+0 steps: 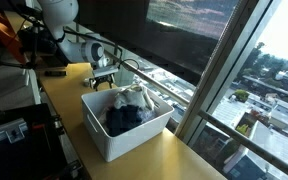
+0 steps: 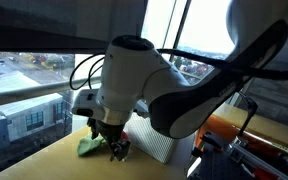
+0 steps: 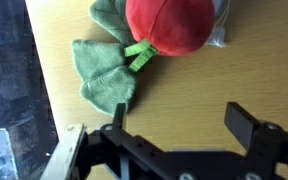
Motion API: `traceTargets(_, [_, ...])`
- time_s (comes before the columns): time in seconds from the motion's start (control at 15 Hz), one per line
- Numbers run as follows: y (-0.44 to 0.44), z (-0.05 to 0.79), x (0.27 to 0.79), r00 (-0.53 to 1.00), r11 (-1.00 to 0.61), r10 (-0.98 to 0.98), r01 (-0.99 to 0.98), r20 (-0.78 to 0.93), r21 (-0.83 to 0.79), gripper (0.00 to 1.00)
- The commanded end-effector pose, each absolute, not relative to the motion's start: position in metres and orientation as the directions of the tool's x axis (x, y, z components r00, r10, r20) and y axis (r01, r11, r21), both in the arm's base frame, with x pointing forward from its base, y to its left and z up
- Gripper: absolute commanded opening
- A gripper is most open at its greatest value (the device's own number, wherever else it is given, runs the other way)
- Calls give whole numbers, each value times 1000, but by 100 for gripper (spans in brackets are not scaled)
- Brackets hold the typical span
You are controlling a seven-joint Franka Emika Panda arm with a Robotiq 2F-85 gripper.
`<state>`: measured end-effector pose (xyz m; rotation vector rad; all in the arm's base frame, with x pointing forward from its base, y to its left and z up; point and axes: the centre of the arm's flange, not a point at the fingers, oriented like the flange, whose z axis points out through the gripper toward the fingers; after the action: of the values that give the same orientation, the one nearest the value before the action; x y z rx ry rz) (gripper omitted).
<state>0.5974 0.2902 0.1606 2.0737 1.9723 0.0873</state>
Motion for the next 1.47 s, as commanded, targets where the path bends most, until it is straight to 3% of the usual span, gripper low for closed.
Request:
traceTargets(0.0, [286, 137, 640, 120, -55, 969, 957, -215, 284, 100])
traceTargets(0.4, [253, 107, 669, 187, -102, 932, 957, -311, 271, 100])
traceTargets(0.47, [251, 105, 673, 192, -111, 929, 960, -318, 256, 94])
traceTargets(0.53, [249, 104, 676, 193, -117, 926, 963, -325, 241, 74])
traceTargets(0.67, [246, 103, 680, 202, -130, 921, 966, -334, 225, 69])
traceTargets(1.0, [244, 114, 679, 217, -162, 918, 969, -333, 188, 31])
traceTargets(1.27, [250, 153, 649, 204, -162, 935, 973, -292, 162, 2])
traceTargets(1.4, [251, 182, 630, 185, -150, 949, 977, -256, 152, 0])
